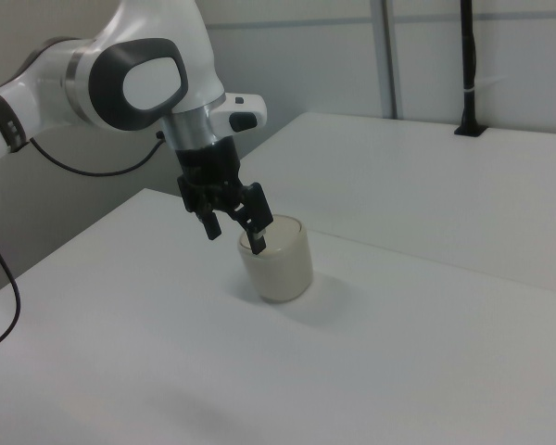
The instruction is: Open the trash can
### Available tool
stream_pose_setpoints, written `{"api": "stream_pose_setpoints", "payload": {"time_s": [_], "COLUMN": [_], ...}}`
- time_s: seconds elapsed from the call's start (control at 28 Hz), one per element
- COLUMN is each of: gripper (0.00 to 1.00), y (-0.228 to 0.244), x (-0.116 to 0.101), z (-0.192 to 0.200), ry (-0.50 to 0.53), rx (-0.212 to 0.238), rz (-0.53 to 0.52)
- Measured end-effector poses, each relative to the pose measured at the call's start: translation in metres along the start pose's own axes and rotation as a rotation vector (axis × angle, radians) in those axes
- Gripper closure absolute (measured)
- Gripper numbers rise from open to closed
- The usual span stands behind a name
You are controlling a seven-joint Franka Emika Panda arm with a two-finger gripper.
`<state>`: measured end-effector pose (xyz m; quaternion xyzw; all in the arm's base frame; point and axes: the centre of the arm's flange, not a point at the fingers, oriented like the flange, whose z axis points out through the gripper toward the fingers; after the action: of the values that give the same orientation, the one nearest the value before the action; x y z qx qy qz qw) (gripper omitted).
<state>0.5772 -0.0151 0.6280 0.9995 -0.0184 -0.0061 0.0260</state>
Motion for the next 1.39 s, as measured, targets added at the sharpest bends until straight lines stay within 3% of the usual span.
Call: {"api": "stream_pose_setpoints", "payload": {"time_s": [0.21,0.5,0.86,1.07,1.39], "gripper": [0.03,0.38,0.73,0.99,0.99], "y": [-0.0002,0.0007,0.0054,0.006,0.0035], "x": [-0.0021,-0.0018,-0.0017,-0.0017,0.0002], "z": [0.0018,0.0033,0.0037,0.0038,0.0057], "ry": [-0.02,-0.025,-0.024,-0.024,-0.022], "rx": [0.001,0.009,0.03,0.03,0.049], "rz": [-0.012,-0.117,-0.116,-0.116,-0.121]}}
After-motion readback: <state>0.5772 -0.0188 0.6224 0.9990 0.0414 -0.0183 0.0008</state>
